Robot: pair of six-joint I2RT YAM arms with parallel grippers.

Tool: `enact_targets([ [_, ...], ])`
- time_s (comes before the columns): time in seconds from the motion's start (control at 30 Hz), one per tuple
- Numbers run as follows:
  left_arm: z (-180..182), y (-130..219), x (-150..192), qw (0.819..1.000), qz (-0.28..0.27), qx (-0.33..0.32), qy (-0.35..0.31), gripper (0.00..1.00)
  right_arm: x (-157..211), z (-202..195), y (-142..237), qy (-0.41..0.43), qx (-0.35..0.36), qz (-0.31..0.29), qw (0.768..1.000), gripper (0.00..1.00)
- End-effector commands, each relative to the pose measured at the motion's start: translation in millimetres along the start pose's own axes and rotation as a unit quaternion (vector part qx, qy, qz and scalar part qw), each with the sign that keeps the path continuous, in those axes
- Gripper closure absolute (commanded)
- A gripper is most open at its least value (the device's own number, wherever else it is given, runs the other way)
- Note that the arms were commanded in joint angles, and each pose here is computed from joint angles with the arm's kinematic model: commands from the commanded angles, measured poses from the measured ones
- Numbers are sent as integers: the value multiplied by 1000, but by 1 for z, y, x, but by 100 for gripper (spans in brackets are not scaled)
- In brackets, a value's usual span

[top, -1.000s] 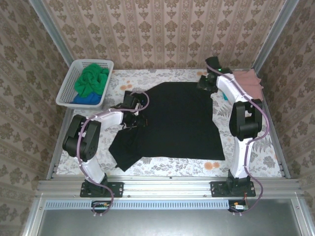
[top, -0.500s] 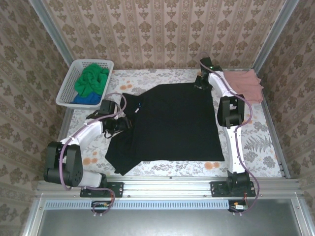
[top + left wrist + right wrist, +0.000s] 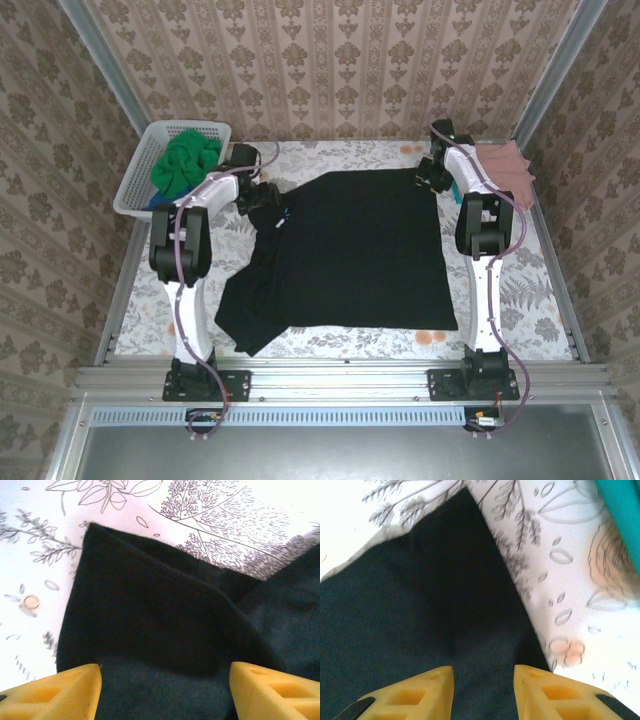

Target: Fold and stack the t-shirts

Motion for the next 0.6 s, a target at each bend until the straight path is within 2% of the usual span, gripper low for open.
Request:
enact_targets([
  [0.0, -17, 0, -11, 999, 13, 11, -35, 29, 0, 27, 65, 38, -25, -61, 997, 61],
  [0.07, -26, -4, -13, 999, 12, 12, -45, 29, 18, 43, 78, 59, -28, -70, 995, 60],
  [0.1, -31, -6, -13, 998, 13, 16, -53, 34, 29, 52, 84, 70, -34, -76, 994, 60],
  [0.13, -35, -7, -14, 998, 14, 19, -58, 42, 40, 61, 86, 77, -40, -79, 993, 60],
  [0.2, -44, -6, -14, 997, 20, 29, -64, 65, 66, 79, 89, 95, -56, -83, 990, 59],
  [0.3, -60, 12, -14, 994, 18, 75, -76, 84, 109, 96, 75, 105, -72, -60, 990, 58],
  [0.4, -72, 35, -16, 990, 6, 104, -90, 100, 134, 100, 58, 104, -84, -44, 990, 59],
  [0.5, -69, 53, -19, 992, -12, 87, -90, 100, 147, 100, 48, 112, -76, -22, 991, 60],
  [0.53, -66, 53, -18, 993, -16, 72, -88, 96, 151, 101, 47, 116, -74, -19, 990, 60],
  [0.57, -62, 50, -18, 995, -19, 55, -86, 73, 154, 101, 45, 119, -73, -16, 990, 60],
])
Point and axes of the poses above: each hand's point on the last joint's axis, 136 mm out from that joint toward the fingers, its own y axis back along the fingers, its own z axis along the line the jaws close on, x = y × z, the point moved 7 cm from there along y, back along the fingers, and after that the axes turned 15 degrees about y, right-handed, at the moved point
